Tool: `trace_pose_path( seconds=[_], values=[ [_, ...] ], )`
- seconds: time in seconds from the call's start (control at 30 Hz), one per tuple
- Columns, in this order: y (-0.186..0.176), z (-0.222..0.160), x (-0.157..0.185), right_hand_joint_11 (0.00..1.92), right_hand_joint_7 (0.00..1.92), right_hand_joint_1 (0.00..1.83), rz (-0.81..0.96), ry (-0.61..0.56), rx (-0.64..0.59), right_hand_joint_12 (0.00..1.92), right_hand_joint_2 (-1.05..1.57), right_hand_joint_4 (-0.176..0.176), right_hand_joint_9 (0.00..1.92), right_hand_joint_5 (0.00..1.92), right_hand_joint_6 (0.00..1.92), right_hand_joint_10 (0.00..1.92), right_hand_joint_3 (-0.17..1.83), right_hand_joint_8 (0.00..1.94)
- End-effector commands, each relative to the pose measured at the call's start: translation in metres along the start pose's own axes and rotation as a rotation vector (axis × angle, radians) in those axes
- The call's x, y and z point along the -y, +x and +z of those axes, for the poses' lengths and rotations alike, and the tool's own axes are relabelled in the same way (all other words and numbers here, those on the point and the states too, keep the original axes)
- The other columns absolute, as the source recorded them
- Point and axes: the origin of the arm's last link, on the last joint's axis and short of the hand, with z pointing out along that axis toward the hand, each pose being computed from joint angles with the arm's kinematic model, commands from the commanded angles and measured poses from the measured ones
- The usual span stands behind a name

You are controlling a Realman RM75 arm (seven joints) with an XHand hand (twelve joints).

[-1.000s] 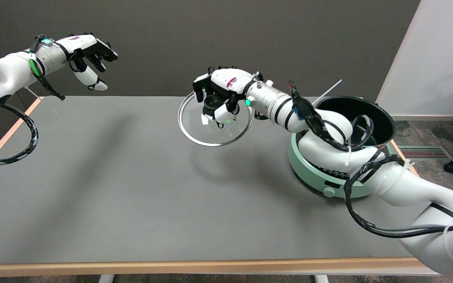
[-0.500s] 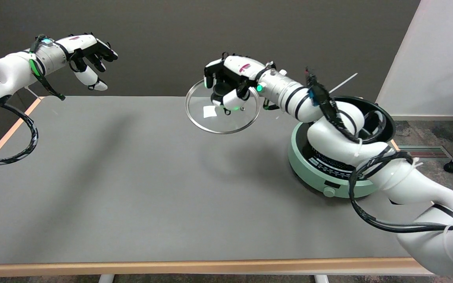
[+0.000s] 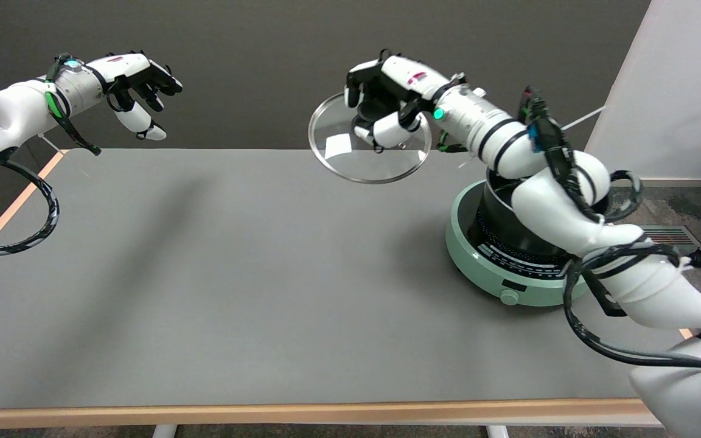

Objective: Pick up the pot lid.

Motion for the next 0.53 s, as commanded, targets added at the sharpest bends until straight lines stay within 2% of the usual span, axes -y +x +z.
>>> trace_pose_path(
  seconds=[0.03,0.3,0.53],
  values=[
    [0.059,-0.052,-0.012,0.69,0.86,1.36,-0.008,-0.038,-0.161,1.88,0.75,0.176,0.81,0.61,1.35,1.84,0.92,1.53],
    [0.076,-0.078,-0.046,0.69,0.87,1.36,0.174,-0.061,-0.225,1.88,0.75,0.176,0.82,0.62,1.33,1.83,0.92,1.52],
    [0.091,-0.102,-0.067,0.68,0.86,1.36,0.222,-0.070,-0.273,1.91,0.75,0.176,0.81,0.63,1.32,1.84,0.92,1.53]
  ],
)
